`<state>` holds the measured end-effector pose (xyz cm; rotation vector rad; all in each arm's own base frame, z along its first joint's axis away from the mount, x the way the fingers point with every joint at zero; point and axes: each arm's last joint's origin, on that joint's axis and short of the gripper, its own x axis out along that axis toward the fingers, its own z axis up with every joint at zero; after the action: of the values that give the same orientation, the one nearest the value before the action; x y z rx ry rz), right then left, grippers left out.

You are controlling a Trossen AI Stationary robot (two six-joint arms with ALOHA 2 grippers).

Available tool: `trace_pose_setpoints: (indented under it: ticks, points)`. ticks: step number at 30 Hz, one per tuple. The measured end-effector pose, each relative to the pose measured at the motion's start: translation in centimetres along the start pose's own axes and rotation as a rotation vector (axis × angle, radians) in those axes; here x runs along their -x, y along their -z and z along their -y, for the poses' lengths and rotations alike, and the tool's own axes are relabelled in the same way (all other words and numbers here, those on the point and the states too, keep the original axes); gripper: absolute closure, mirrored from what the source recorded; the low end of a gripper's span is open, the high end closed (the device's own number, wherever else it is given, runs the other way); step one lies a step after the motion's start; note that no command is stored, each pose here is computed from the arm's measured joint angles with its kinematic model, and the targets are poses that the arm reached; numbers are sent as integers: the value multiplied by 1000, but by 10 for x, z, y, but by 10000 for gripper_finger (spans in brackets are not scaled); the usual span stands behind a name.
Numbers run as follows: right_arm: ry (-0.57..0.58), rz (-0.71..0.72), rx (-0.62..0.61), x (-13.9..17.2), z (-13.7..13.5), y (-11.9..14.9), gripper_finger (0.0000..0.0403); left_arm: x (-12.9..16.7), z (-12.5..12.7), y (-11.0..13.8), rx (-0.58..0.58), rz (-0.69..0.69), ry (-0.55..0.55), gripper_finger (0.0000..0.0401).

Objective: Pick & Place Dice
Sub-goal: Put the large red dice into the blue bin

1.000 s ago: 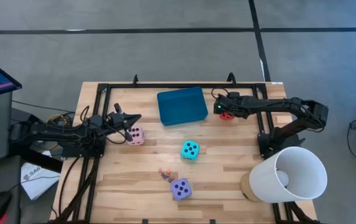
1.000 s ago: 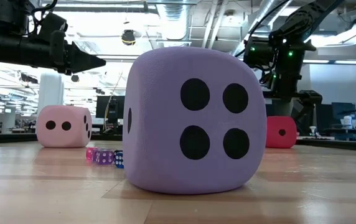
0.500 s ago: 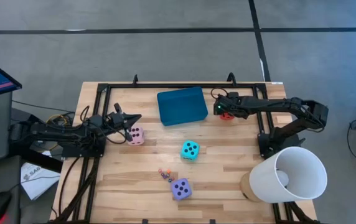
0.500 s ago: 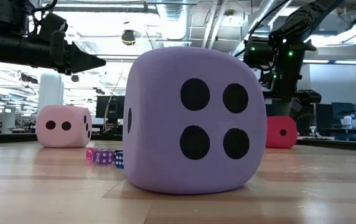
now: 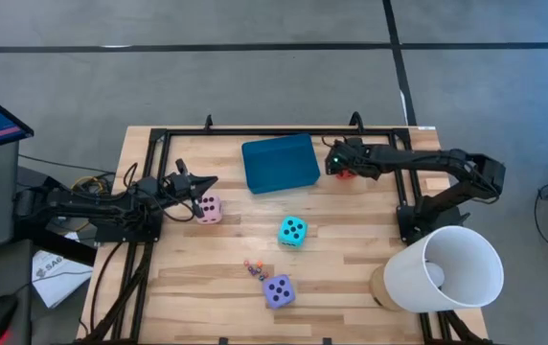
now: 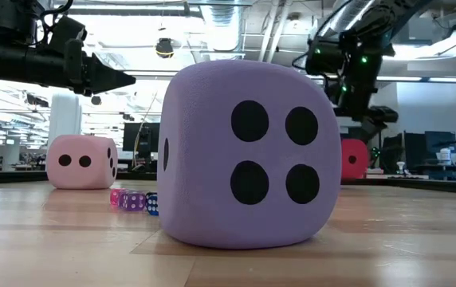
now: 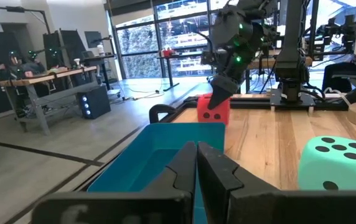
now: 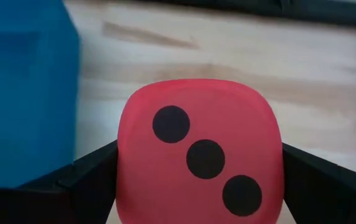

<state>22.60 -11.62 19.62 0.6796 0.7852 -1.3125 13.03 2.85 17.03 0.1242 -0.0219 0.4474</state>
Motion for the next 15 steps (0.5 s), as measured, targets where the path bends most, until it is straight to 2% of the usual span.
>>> trace_pose_setpoints:
  ticks: [8, 15]
  points:
    - [-40, 132, 58, 26, -16, -33, 35, 0, 0, 0, 0, 0, -1, 395]
    - [-184, 272, 66, 42, -35, -53, 35, 0, 0, 0, 0, 0, -2, 395]
